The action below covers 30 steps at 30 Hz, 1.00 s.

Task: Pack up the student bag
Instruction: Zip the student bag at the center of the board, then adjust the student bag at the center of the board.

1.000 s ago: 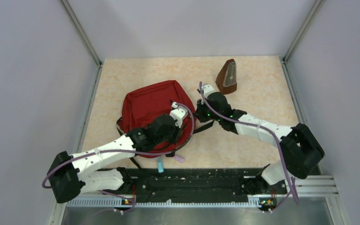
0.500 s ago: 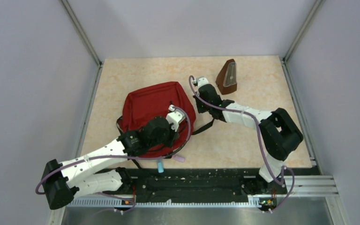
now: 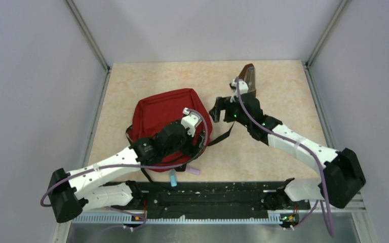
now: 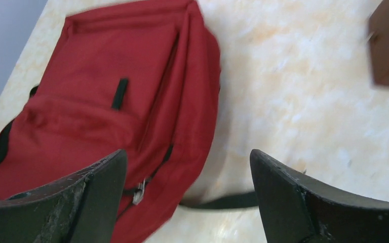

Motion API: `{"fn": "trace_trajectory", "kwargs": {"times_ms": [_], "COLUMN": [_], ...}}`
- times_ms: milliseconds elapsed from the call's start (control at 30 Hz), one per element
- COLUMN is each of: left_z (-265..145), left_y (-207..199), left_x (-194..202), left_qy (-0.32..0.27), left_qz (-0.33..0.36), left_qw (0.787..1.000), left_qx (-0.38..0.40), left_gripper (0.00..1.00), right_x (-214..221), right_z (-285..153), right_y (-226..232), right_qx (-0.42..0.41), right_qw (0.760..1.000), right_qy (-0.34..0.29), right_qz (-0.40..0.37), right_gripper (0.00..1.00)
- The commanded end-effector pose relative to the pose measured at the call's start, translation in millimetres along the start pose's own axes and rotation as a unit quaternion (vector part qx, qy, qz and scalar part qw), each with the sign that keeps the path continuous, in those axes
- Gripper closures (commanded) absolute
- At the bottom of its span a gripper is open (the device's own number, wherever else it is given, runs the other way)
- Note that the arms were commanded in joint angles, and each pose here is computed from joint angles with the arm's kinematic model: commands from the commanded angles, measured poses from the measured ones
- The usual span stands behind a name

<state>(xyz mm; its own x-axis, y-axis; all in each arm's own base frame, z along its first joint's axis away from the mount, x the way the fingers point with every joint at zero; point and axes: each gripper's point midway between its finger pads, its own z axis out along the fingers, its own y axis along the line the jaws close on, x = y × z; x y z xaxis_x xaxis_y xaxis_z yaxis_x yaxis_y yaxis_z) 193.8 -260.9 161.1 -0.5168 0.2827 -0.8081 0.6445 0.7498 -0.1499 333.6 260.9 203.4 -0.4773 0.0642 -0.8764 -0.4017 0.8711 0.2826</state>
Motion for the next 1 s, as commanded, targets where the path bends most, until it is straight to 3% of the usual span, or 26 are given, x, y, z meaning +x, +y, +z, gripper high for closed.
{"fn": "trace_trajectory", "kwargs": {"times_ms": [0,167,300,567,800,967], "left_z": [-21,-34,-60,-87,-63,-57], "left_y": [-4,38,74,146,162,169], "left_x": [-49,-39,-54,-67,-48,-30], "left_qy": [-0.083,-0.062,-0.078,-0.065,-0.068,-0.040], "left_qz": [-0.041,-0.099,-0.133,-0.111,-0.079,-0.087], "left_qw": [0.996,0.993,0.987,0.975,0.976,0.973], "left_qx": [0.014,-0.021,-0.052,-0.181,-0.192,-0.209], "left_gripper": [0.14,0.14,0.14,0.12,0.13,0.13], "right_x": [49,88,95,85,96,110], "right_z": [-20,-39,-49,-72,-73,-60], "right_y": [24,56,77,95,112,113], "right_qx": [-0.069,-0.109,-0.133,-0.166,-0.189,-0.164], "right_qw": [0.992,0.983,0.974,0.940,0.913,0.914], "right_qy": [0.042,0.059,0.044,-0.015,-0.002,-0.001], "right_qz": [0.096,0.136,0.180,0.296,0.361,0.371], "right_gripper": [0.11,0.10,0.09,0.08,0.03,0.01]}}
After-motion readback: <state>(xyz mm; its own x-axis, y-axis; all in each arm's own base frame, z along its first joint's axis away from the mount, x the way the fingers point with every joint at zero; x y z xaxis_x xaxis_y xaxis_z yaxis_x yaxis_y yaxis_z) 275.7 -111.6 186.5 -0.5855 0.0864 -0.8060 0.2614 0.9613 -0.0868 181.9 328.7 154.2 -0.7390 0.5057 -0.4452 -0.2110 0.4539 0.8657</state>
